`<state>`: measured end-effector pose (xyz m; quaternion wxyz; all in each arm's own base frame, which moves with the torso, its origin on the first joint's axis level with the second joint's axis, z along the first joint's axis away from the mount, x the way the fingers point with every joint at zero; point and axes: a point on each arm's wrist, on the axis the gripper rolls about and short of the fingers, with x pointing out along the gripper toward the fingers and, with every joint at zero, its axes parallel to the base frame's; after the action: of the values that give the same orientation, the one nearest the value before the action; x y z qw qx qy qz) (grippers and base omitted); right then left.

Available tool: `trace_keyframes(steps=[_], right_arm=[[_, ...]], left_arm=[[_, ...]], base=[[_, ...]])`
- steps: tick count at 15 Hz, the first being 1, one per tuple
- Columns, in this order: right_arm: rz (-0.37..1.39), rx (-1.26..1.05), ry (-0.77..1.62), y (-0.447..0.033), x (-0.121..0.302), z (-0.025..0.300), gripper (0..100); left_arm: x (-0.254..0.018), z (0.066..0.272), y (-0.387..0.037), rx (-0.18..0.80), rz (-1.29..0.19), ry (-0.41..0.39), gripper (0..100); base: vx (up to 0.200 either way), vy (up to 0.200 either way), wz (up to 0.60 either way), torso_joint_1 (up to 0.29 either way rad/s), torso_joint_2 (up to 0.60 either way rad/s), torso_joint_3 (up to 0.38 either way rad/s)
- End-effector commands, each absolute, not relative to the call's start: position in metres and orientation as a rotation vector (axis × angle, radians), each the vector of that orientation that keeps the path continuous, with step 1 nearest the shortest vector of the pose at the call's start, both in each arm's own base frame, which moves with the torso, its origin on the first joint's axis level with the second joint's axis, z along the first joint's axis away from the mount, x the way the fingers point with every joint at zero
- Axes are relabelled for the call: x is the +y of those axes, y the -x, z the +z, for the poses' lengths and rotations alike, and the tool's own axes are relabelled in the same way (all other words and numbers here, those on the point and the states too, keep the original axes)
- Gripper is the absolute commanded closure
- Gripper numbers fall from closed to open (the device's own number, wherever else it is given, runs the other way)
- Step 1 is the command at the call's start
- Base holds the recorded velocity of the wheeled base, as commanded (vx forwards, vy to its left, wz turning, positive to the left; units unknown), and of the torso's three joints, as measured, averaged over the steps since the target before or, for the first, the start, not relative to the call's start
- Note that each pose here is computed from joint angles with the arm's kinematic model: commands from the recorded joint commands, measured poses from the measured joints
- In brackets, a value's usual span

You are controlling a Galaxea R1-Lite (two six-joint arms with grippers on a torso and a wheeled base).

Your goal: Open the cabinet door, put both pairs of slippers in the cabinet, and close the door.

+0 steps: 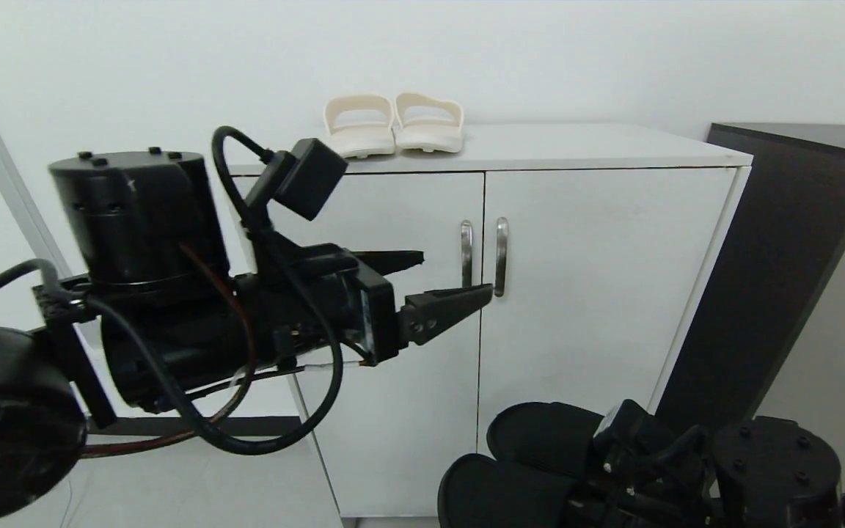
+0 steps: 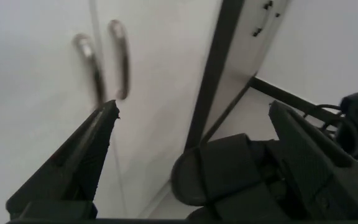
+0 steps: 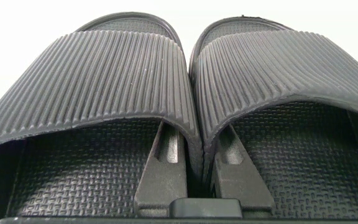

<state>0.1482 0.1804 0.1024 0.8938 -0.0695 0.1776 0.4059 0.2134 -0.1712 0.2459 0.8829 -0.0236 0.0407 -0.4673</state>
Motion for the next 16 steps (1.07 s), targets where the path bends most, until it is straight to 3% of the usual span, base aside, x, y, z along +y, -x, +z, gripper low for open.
trace_keyframes(steps=[1, 4, 9, 16], right_arm=[[0.847, 0.377, 0.148, -0.148, 0.182, 0.100, 100], [0.847, 0.382, 0.150, -0.147, 0.181, 0.099, 100], [0.846, 0.396, 0.157, -0.148, 0.182, 0.096, 100], [0.845, 0.403, 0.159, -0.149, 0.183, 0.094, 100]], left_arm=[[-0.200, 0.238, -0.233, 0.119, -1.011, 0.055, 0], [-0.223, 0.238, -0.252, 0.138, -1.047, 0.109, 0], [-0.231, 0.245, -0.261, 0.210, -1.145, 0.255, 0], [-0.241, 0.232, -0.284, 0.251, -0.941, 0.250, 0]], base=[[0.000, 0.000, 0.00, 0.000, 0.00, 0.000], [0.000, 0.000, 0.00, 0.000, 0.00, 0.000], [0.000, 0.000, 0.00, 0.000, 0.00, 0.000], [0.000, 0.000, 0.00, 0.000, 0.00, 0.000]])
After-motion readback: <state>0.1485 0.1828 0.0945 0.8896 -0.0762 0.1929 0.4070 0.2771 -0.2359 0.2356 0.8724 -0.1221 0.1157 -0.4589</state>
